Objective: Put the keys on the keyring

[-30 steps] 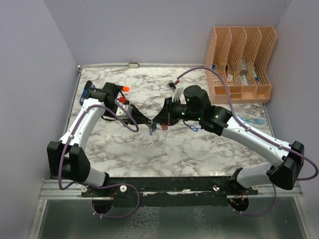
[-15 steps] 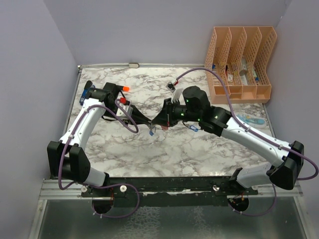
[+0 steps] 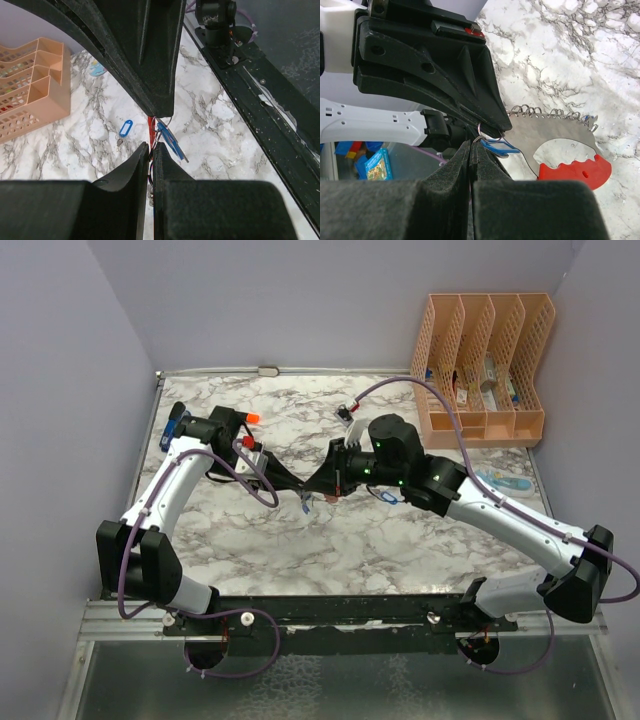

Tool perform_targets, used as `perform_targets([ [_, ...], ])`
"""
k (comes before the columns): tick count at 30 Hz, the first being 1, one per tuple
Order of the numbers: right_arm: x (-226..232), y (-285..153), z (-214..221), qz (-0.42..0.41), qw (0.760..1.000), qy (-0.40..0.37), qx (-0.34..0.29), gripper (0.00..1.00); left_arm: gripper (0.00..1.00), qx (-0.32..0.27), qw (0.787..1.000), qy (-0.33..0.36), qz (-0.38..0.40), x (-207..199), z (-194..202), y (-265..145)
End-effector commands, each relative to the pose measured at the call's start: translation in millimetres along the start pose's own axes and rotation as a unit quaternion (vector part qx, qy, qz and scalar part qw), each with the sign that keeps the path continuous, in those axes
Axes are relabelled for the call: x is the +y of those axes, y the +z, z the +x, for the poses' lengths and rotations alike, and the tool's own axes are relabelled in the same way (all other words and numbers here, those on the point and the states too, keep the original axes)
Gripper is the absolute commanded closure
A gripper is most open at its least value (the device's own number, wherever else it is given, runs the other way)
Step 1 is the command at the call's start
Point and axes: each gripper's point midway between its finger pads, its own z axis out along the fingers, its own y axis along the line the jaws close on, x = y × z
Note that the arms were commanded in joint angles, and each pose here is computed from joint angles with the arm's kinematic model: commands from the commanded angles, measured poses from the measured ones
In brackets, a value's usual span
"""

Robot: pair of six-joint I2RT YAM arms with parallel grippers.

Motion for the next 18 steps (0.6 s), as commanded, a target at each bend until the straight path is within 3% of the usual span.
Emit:
perform_targets([
  [1, 25, -8, -18, -0.029, 0.999, -0.001, -0.031, 0.99, 1.0, -0.014, 1.0, 0.012, -0.003, 1, -7, 1],
  [18, 50, 25, -40, -0.062, 0.996, 0.017, -0.065, 0.99, 1.0, -0.081, 0.996, 0.005, -0.021, 2, -31, 5],
])
